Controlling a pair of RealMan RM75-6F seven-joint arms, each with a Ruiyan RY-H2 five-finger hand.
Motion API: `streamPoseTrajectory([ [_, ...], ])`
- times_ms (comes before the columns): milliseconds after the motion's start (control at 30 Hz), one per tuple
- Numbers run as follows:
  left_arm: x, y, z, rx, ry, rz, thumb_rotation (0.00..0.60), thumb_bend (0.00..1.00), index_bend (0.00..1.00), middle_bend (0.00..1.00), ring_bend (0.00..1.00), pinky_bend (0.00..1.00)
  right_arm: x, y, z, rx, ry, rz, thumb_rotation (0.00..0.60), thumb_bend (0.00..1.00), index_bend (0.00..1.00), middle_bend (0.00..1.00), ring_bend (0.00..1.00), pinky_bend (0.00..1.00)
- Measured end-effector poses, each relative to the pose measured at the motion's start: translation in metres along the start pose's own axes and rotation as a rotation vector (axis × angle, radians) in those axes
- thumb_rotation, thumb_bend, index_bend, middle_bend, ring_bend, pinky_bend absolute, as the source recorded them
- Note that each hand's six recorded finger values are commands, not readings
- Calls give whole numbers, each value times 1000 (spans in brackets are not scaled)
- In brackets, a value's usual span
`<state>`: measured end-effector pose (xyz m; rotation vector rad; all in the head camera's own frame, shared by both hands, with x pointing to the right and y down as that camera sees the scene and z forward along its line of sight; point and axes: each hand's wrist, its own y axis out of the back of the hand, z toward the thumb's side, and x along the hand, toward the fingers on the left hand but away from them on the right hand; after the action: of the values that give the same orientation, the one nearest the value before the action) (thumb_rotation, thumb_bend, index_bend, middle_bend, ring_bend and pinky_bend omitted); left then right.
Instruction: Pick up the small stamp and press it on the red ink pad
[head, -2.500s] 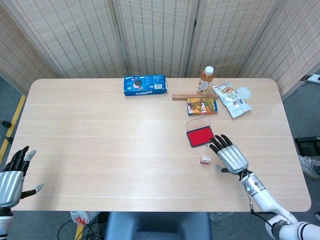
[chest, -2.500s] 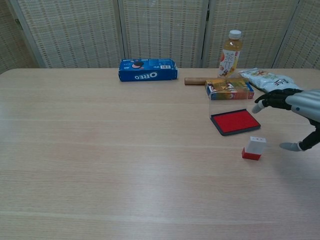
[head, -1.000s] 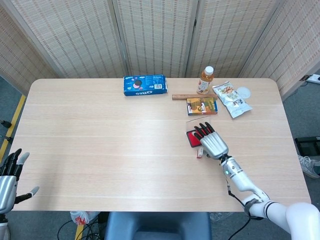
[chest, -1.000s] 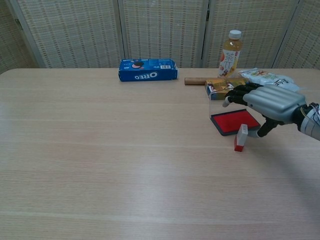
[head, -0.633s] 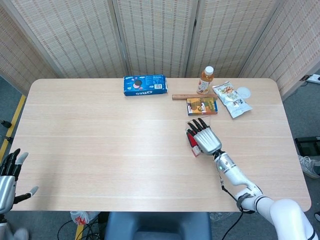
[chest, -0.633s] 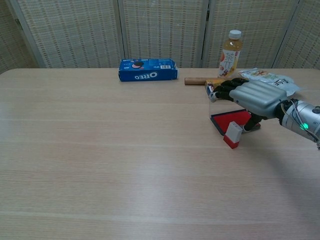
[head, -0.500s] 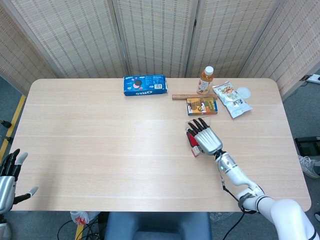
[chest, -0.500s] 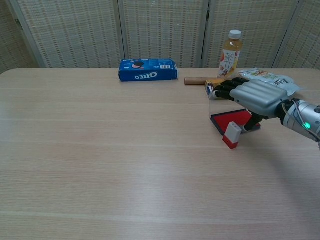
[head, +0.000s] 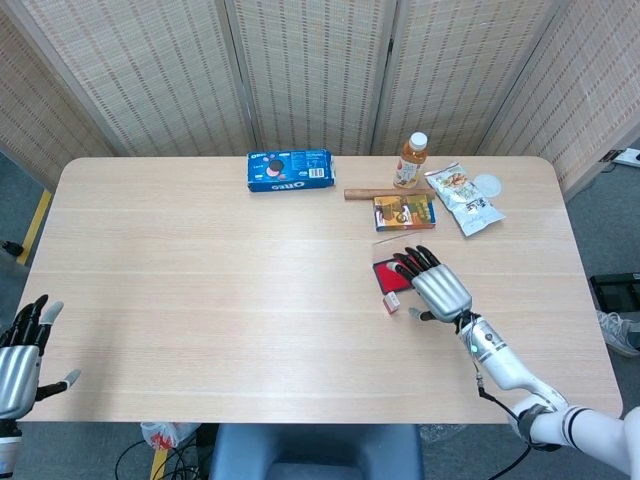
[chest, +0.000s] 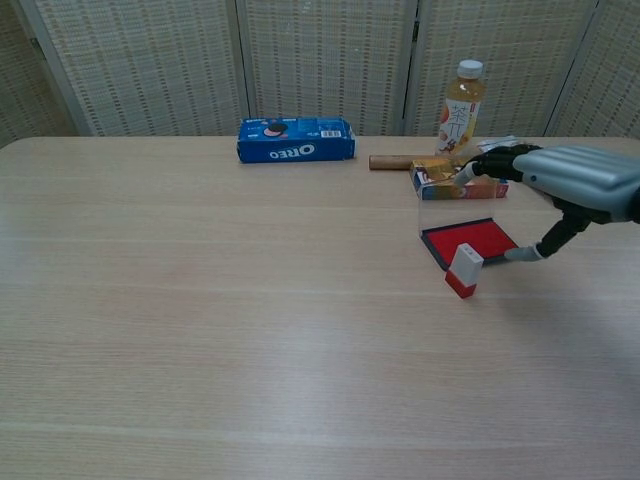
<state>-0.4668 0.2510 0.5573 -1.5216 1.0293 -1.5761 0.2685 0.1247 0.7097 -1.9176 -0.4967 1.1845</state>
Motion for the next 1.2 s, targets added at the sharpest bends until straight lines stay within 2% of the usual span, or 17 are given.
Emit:
streamPoseTrajectory([
  [233,-1,5,-3,-7,0,18,600,102,17,0,0,269,-1,0,2,69,-28,76,600,213,233,55,0,0],
  [500,-2,6,-1,-20,-15,14,600,102,17,0,0,269,-25,-15,19,66,-32,145,600,217,275,56,0,0],
  [967,-3,8,-3,-30,-14,18,600,102,17,0,0,269,-40,-22,21,86,-47,154,600,229,307,58,0,0],
  [1200,-4,11,-2,-35,-20,31,600,102,17,0,0,269,-44,-25,22,76,-46,166,600,240,372,77,0,0],
])
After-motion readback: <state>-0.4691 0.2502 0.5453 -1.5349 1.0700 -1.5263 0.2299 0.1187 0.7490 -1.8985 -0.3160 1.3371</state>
